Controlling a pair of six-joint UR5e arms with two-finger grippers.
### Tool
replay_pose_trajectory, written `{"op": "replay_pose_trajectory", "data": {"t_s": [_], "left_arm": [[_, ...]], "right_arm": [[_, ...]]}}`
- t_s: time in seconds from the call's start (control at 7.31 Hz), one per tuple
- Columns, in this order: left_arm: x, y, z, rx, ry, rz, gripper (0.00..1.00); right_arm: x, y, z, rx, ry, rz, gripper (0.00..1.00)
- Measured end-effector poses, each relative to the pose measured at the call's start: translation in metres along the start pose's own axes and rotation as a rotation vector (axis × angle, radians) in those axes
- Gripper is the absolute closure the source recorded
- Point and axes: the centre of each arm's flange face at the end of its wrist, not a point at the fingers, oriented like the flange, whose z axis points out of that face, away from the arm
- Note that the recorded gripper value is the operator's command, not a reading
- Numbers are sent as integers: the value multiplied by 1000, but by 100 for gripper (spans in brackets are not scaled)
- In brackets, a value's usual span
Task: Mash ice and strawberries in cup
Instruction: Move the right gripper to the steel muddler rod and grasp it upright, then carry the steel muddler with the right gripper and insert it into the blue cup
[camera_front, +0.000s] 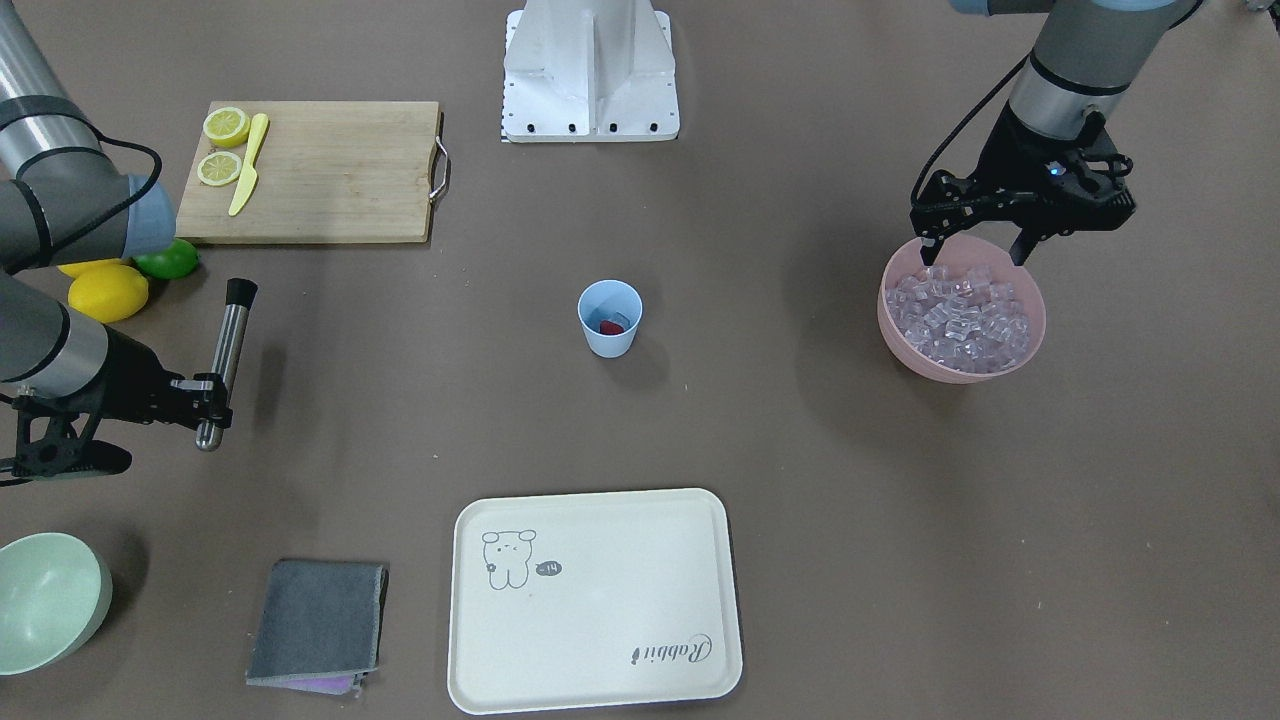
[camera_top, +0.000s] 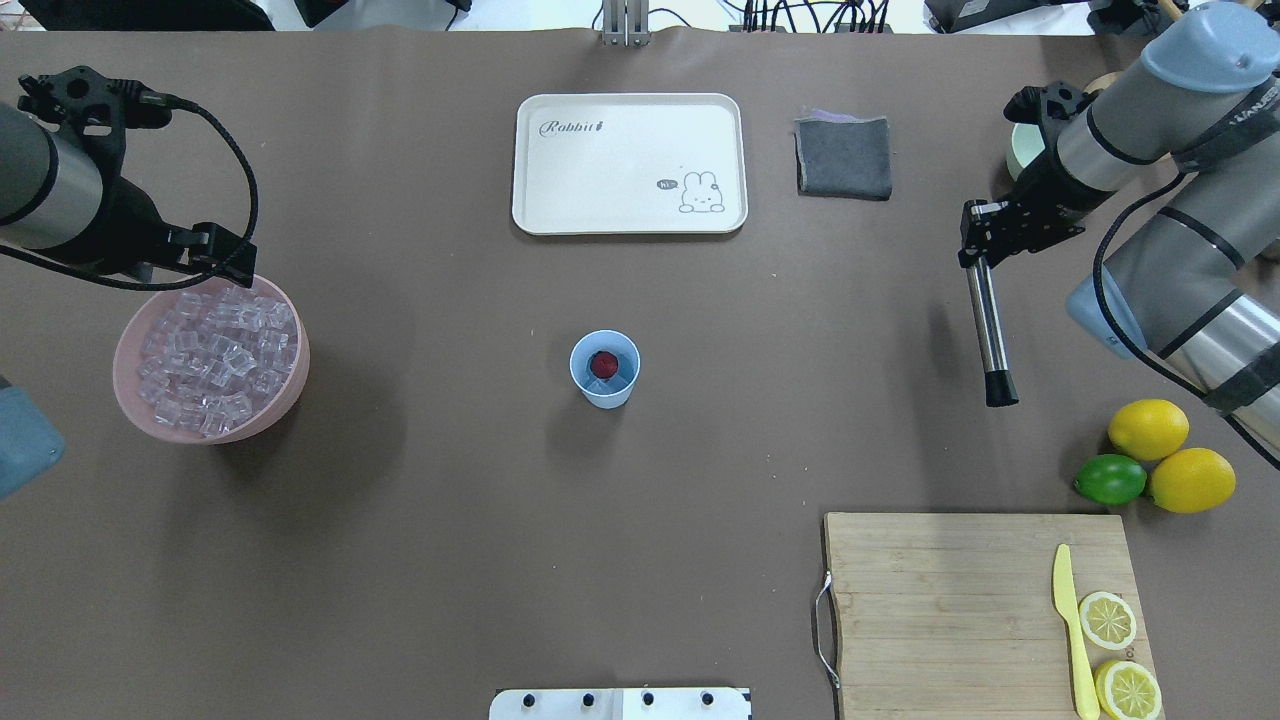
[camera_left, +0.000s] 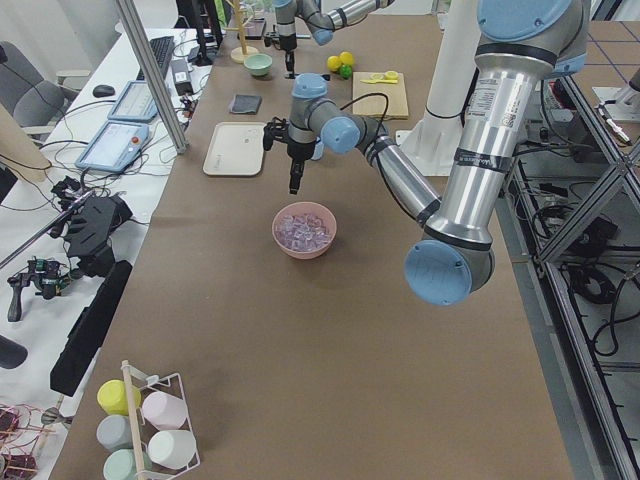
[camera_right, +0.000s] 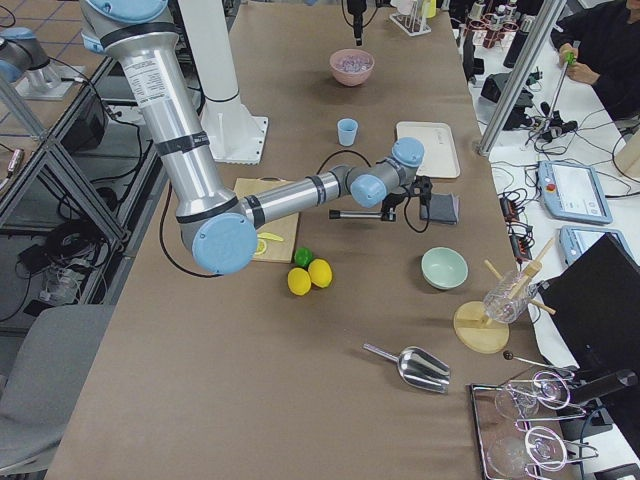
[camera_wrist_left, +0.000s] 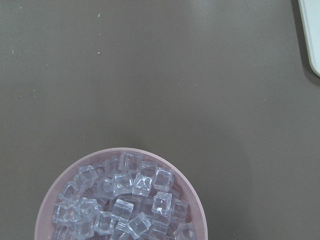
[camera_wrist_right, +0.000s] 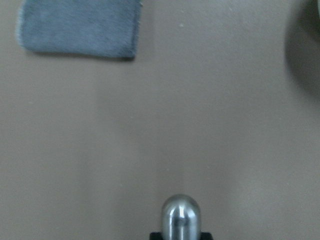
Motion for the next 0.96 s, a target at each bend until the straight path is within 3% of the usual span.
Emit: {"op": "replay_pose_trajectory", "data": {"t_s": [0.41,0.96], "left_arm": [[-17,-3,-1,4,-17,-14,2],[-150,-12,-24,13,-101,-78,2]], "right_arm": [[-120,26,-64,198,-70,-116,100],[-270,82,-73,466,-116,-184,100]]}}
